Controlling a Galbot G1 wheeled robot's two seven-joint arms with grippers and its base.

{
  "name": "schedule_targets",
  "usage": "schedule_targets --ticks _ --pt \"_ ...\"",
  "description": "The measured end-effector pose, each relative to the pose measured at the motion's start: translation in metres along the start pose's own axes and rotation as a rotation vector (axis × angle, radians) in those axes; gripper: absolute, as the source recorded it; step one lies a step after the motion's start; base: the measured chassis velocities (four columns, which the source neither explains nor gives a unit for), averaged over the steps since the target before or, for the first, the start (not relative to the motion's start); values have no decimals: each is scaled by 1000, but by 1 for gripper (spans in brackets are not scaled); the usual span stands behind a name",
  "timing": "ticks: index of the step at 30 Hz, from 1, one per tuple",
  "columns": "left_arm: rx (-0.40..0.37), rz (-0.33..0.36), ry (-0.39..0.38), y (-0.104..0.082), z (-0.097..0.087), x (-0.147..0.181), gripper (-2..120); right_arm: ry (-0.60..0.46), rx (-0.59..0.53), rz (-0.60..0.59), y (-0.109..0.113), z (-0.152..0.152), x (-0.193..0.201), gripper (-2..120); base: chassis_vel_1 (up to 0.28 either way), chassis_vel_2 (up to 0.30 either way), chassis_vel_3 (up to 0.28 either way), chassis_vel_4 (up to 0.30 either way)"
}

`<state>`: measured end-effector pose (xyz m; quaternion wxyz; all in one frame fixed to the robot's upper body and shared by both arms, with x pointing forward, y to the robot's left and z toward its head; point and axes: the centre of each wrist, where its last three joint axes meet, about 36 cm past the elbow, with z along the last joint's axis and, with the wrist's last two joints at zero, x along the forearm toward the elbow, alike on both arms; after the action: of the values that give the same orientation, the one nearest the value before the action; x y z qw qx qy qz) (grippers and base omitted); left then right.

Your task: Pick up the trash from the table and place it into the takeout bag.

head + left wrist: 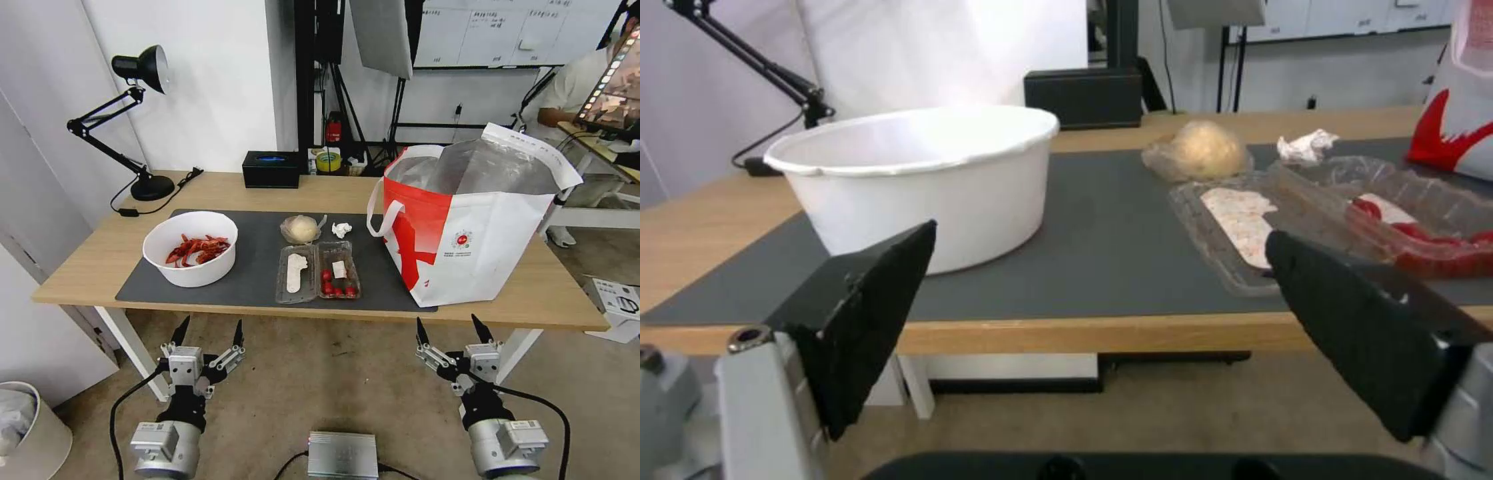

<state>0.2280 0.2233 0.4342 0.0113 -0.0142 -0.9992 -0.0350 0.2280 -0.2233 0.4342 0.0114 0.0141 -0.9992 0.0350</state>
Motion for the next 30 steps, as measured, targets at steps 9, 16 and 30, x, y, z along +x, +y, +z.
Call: schedule_targets --ticks 9,16,30 --pt "0 0 0 0 0 0 100 0 0 0 0 0 0 100 0 0 0 0" --pt "0 0 0 0 0 0 100 0 0 0 0 0 0 100 0 0 0 0" --pt "3 0 5 0 0 0 100 3 0 -1 0 0 0 100 0 0 0 0"
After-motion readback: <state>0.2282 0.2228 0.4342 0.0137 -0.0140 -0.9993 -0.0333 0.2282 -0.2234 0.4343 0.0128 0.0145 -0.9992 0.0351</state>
